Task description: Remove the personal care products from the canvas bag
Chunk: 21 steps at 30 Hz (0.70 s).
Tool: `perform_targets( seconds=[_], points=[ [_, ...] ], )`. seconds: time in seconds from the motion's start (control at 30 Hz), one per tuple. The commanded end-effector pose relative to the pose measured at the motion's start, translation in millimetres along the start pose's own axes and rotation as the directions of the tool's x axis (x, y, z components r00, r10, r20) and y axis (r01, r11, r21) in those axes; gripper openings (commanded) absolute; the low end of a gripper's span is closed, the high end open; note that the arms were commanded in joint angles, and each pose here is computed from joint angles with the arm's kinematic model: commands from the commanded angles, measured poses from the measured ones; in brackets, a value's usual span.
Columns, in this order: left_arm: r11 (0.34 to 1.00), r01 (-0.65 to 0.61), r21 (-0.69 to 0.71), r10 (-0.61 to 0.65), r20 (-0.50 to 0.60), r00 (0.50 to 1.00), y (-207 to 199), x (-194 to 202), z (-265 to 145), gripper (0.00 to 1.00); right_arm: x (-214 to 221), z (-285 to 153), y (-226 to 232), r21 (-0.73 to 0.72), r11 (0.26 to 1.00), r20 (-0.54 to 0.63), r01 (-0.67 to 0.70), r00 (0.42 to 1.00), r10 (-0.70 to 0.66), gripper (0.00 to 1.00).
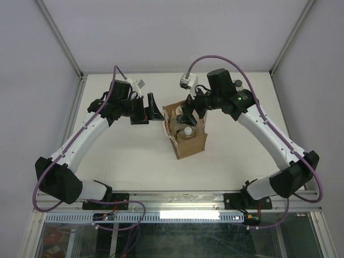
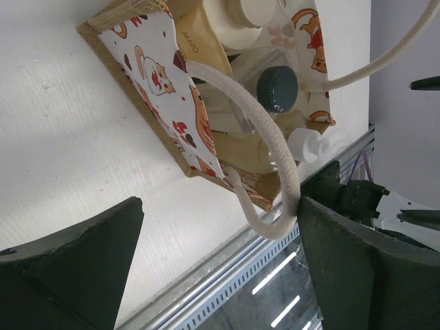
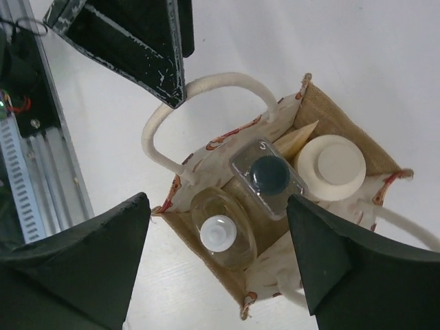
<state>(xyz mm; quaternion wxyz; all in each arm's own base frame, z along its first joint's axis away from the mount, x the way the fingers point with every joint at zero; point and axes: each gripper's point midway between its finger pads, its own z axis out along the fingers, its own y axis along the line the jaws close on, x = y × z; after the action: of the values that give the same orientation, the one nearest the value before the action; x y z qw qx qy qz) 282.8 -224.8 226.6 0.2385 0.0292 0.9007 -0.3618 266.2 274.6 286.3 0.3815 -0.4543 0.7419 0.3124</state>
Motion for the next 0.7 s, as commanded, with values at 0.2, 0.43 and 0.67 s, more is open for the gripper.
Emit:
perform_targets(
  seconds=[0.2, 0.43, 0.67],
  points=[
    [0.999, -0.039, 0.025, 0.037, 0.082, 0.996, -13.5, -5.8, -19.8, 0.93, 9.2, 16.1, 2.2, -0.184, 0.814, -0.022, 0.55, 0.826, -0.563, 0.82],
    [0.996, -0.069, -0.052, 0.075, 0.129, 0.989, -5.9, -11.8, -33.4, 0.94, 19.6, 35.9, -11.2, -0.237, 0.786, -0.065, 0.571, 0.798, -0.6, 0.8],
    [0.991, -0.089, -0.101, 0.104, 0.151, 0.983, -0.2, -12.8, -43.1, 0.96, 25.5, 56.4, -19.6, -0.272, 0.784, -0.084, 0.558, 0.798, -0.597, 0.78]
  ],
)
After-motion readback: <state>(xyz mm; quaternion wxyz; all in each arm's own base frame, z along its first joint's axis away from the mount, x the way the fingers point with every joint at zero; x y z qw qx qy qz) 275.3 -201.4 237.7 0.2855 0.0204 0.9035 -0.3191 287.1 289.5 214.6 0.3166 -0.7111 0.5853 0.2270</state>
